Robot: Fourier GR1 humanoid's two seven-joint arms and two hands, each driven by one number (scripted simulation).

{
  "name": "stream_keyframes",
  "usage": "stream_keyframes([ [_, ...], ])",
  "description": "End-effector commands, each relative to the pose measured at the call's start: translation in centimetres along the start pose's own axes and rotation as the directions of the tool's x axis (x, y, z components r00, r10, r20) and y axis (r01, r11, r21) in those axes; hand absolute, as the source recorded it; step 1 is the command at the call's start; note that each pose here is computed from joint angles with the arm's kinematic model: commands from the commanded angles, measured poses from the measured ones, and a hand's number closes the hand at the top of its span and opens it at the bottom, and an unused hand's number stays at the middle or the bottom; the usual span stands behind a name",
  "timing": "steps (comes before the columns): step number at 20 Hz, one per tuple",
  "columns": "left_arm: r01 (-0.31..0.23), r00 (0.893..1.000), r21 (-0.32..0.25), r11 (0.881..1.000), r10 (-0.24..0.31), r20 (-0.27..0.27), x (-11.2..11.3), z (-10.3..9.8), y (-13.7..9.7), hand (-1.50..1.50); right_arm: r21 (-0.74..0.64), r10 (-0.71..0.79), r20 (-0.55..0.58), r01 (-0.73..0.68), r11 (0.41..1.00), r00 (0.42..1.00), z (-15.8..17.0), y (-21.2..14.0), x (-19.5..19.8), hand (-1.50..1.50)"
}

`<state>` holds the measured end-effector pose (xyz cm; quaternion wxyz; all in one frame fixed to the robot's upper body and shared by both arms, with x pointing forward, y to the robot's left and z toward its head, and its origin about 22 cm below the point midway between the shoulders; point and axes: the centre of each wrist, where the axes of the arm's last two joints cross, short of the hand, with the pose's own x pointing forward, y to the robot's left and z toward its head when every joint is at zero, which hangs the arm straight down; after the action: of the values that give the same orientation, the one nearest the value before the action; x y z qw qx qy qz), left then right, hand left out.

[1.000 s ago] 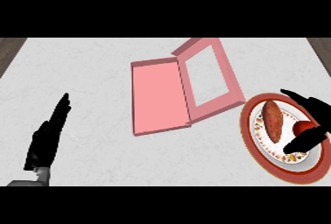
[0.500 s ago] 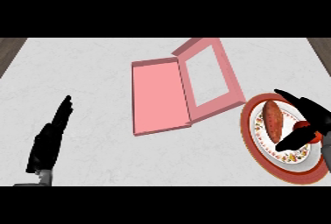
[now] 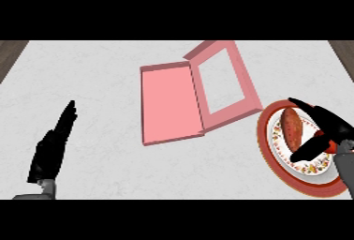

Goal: Pick the sweet potato from the plate and place it in the cardboard box

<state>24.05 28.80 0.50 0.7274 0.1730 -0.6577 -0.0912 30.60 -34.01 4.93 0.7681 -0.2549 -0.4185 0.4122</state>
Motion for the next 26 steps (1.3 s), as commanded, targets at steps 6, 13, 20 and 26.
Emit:
stream_keyframes([
  [6,0.013,1.0,0.002,1.0,-0.013,0.002,0.3,-1.2,-0.8,0.0,0.066,-0.013,-0.011,0.013,0.998,1.0,-1.0,2.6,0.1,1.5],
  [13,-0.013,1.0,-0.014,1.0,0.013,0.002,2.0,2.2,0.0,0.0,-0.167,0.121,-0.001,-0.119,0.979,0.993,-0.8,1.5,-2.0,1.5],
  [20,0.024,1.0,0.019,1.0,-0.024,-0.015,1.5,0.1,0.1,0.0,-0.312,0.122,-0.077,-0.14,0.94,0.99,1.6,3.8,2.3,1.5],
  [26,0.001,1.0,0.042,0.999,0.0,-0.022,0.7,0.8,0.7,0.0,-0.44,0.073,-0.286,-0.199,0.876,0.955,5.5,10.9,7.1,1.5],
])
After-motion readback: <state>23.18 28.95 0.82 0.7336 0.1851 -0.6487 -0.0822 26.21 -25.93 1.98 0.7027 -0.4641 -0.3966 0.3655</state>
